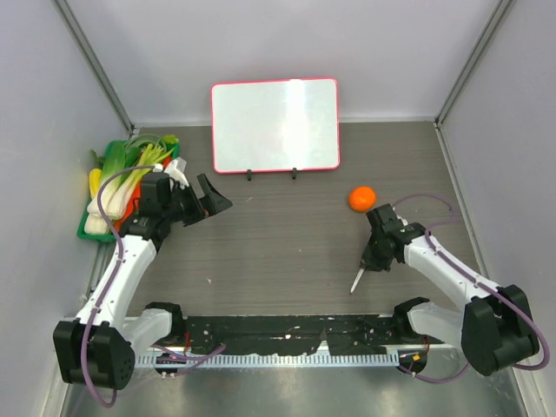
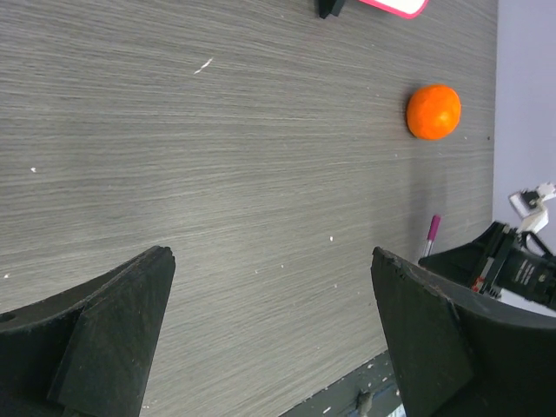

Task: Write a sentence on the whiteboard
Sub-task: Pick up the whiteboard marker from the center of the board, then pass from the right arm to the left

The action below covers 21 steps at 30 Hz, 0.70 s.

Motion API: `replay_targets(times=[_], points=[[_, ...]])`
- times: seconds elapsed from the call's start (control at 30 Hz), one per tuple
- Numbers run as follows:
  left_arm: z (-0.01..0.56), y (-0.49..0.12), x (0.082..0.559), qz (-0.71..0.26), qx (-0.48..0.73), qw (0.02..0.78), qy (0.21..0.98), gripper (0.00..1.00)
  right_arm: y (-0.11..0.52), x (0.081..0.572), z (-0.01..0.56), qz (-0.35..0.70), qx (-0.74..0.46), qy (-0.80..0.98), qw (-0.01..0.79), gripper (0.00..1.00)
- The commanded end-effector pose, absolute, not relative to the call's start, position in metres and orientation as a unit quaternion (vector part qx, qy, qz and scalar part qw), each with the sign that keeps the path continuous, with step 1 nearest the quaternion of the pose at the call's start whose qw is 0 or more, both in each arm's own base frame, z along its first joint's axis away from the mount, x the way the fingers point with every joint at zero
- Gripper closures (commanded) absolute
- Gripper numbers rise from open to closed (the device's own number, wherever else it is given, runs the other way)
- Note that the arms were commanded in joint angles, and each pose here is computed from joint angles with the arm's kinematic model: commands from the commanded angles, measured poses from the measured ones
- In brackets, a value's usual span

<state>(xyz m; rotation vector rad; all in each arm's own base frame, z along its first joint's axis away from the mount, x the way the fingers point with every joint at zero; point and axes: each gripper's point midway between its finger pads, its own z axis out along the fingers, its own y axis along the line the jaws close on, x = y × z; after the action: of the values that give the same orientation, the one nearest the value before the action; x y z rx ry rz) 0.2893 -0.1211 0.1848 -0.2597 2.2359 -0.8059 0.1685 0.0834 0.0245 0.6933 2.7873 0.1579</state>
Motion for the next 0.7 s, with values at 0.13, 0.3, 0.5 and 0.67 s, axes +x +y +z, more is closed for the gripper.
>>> replay_targets(times=[0.13,0.3,0.5,0.67], points=[[0.244,-0.153,0.288,-0.424,-0.047,0.396,0.813,0.00,0.144,0.257,0.176,0.225,0.110,0.912,0.324,0.99],[0.272,-0.177,0.287,-0.491,-0.034,0.389,0.779,0.02,0.184,0.288,0.239,0.310,0.035,0.857,0.409,0.99],[0.307,-0.244,0.273,-0.540,0.029,0.387,0.747,0.03,0.240,0.300,0.282,0.404,-0.021,0.806,0.431,0.99],[0.316,-0.295,0.264,-0.577,0.076,0.354,0.733,0.10,0.277,0.300,0.310,0.458,-0.037,0.773,0.438,0.99]])
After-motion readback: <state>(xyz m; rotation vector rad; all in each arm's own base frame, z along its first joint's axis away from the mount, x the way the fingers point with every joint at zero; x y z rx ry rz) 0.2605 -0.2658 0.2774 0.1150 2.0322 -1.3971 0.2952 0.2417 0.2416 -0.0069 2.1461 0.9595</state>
